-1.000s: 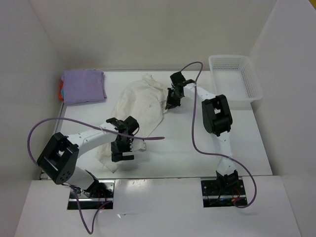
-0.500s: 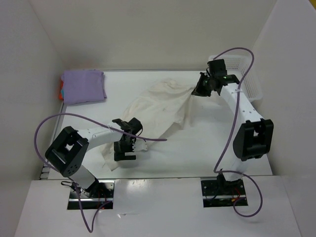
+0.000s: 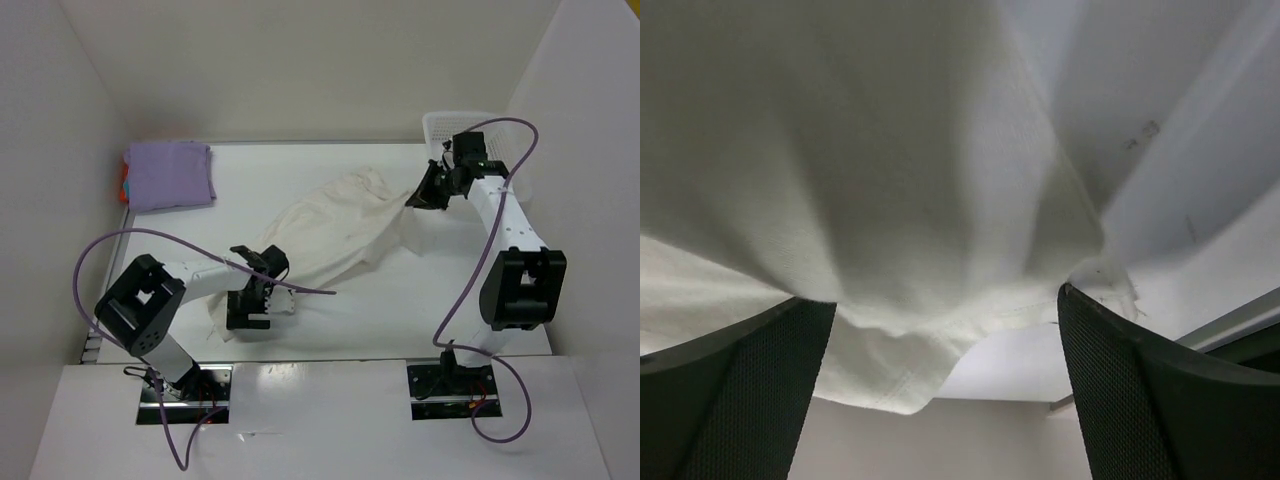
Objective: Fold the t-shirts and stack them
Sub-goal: Flatten out the tshirt
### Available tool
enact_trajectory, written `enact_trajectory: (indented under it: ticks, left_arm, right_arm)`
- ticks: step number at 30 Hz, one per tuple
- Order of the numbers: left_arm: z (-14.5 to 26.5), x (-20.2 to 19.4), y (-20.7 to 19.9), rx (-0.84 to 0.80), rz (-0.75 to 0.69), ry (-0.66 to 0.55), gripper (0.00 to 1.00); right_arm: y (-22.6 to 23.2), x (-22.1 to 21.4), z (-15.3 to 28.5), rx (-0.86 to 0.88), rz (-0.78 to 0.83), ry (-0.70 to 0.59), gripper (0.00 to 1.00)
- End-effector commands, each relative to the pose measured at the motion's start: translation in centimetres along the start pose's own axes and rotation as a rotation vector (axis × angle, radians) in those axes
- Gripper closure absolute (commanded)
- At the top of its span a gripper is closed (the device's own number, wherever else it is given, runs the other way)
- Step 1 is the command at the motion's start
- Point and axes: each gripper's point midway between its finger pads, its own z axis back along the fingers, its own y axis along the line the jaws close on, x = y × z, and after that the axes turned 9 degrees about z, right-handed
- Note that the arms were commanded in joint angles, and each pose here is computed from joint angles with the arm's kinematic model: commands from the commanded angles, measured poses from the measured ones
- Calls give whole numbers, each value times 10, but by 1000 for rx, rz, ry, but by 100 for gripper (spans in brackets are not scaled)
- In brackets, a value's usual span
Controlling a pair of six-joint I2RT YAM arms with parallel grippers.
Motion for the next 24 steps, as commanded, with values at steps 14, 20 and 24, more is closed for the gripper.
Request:
enact_trajectory:
  ticks: [14, 20, 24]
  left_arm:
    - [39, 13, -1, -67, 46, -119, 11]
    - [44, -6, -19, -104, 53, -59, 20]
    - [38, -7, -23, -125, -11, -11, 29]
  right_arm:
    - [-26, -12, -57, -91, 47, 88, 55]
    - [-33, -25, -62, -161, 81, 113, 38]
    - [-48, -31, -46, -265, 60, 87, 38]
